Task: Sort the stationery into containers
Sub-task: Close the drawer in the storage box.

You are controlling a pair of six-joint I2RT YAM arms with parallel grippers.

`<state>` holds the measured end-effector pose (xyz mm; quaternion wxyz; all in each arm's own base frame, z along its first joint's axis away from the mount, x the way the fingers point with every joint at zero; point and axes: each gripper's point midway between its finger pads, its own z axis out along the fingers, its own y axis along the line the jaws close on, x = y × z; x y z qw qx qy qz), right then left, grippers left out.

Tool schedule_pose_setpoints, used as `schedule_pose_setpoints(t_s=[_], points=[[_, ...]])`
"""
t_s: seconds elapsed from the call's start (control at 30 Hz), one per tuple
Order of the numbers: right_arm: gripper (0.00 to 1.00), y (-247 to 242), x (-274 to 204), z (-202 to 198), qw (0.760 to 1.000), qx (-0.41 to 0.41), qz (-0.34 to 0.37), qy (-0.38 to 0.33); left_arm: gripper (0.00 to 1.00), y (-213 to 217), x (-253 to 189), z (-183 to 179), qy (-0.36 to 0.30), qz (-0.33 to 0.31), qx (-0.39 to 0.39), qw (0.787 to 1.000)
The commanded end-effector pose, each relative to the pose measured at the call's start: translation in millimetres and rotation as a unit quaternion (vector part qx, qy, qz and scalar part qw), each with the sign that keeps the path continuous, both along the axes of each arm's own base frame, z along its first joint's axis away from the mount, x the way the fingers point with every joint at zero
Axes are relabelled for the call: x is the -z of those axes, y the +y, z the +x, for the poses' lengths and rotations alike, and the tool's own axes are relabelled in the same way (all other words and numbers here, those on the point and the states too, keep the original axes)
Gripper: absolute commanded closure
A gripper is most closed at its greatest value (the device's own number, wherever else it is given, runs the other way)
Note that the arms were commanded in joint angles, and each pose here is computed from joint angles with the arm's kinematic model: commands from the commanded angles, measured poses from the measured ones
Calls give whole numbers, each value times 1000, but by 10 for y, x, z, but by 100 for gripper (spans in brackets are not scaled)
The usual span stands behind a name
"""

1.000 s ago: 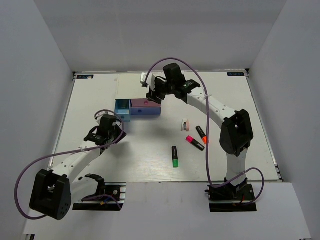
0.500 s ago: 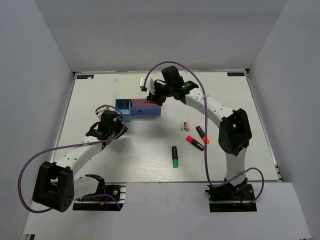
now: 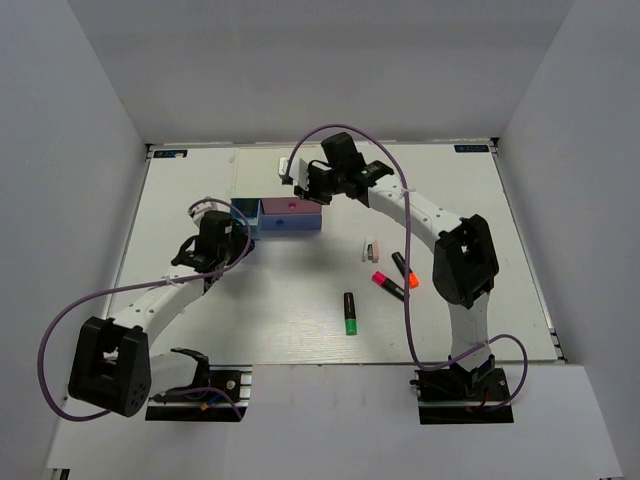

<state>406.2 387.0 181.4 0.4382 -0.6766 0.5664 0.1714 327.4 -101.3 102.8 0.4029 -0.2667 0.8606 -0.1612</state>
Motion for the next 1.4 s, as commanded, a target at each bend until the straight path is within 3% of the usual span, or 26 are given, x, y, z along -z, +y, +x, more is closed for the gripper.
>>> schedule_pose_setpoints(t_s=[0.0, 1.2, 1.3, 1.33, 1.37], points=[[75, -15, 73, -76, 1000, -10, -14, 22, 55, 33, -232, 215, -42, 0, -13, 999], [79, -82, 256, -264, 997, -27, -46, 60, 52, -109, -387, 1164, -72, -24, -21, 997], [65, -95, 234, -226, 997, -17, -43, 60, 50, -182, -317, 1101, -61, -27, 7, 998], [52, -89, 215, -212, 997, -14, -42, 57, 49, -181, -241, 1009, -53, -23, 16, 998], [48, -90, 193, -202, 998, -12, -40, 55, 47, -222, -281, 943, -58, -29, 33, 997]])
